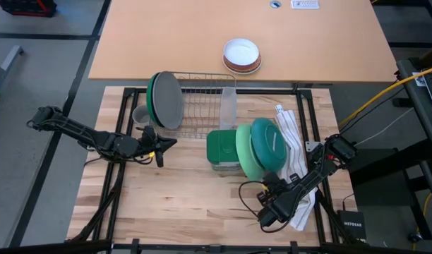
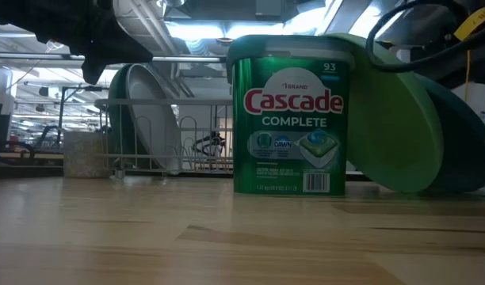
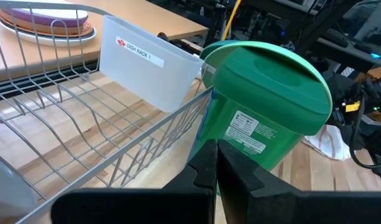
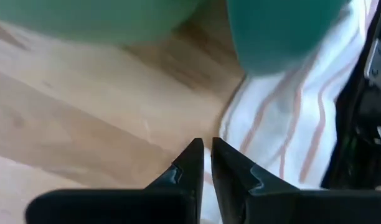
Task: Sort dishes
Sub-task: Put the blue plate into the dish rack
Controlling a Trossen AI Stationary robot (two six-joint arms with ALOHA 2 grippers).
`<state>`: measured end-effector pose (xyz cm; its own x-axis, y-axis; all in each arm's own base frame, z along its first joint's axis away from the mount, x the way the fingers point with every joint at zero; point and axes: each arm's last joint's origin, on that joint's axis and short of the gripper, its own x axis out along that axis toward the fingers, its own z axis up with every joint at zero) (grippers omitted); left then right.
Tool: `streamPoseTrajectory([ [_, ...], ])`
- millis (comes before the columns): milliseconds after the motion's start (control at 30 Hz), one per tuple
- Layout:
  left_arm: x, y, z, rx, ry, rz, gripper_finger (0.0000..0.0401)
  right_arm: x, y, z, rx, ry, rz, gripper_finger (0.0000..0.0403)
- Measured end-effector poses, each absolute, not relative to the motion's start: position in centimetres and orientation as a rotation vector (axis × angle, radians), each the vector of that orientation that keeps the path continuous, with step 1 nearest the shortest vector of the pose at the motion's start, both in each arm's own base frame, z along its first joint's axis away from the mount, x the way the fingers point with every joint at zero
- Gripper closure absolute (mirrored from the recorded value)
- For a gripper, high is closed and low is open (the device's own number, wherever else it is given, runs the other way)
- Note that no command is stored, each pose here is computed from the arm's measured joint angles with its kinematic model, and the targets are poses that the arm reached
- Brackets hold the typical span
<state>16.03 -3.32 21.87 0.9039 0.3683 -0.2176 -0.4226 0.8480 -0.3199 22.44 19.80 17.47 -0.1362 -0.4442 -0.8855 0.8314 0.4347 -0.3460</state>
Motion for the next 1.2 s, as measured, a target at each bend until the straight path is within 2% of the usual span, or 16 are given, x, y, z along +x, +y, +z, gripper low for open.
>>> streamPoseTrajectory([
  [100,16.03,-3.32,21.88,-0.367,0.151,0.418,0.04,22.31,19.93,17.43,0.423,1.344,-1.159,0.0346],
  [200,16.03,-3.33,21.87,-0.363,0.152,0.417,0.04,22.25,19.98,17.42,0.435,1.368,-1.163,0.0307],
  [367,16.03,-3.32,21.87,-0.363,0.152,0.418,0.04,22.34,19.96,17.41,0.429,1.344,-1.156,0.0244],
  [500,16.02,-3.32,21.87,-0.362,0.153,0.418,0.04,22.66,20.1,17.3,0.444,1.295,-1.128,0.0216],
  [900,16.01,-3.32,21.81,-0.358,0.159,0.419,0.04,22.51,19.74,17.49,0.539,1.132,-1.284,0.0205],
  [1200,15.95,-3.3,21.62,-0.355,0.176,0.424,0.04,22.68,19.68,17.51,0.581,1.034,-1.309,0.0205],
])
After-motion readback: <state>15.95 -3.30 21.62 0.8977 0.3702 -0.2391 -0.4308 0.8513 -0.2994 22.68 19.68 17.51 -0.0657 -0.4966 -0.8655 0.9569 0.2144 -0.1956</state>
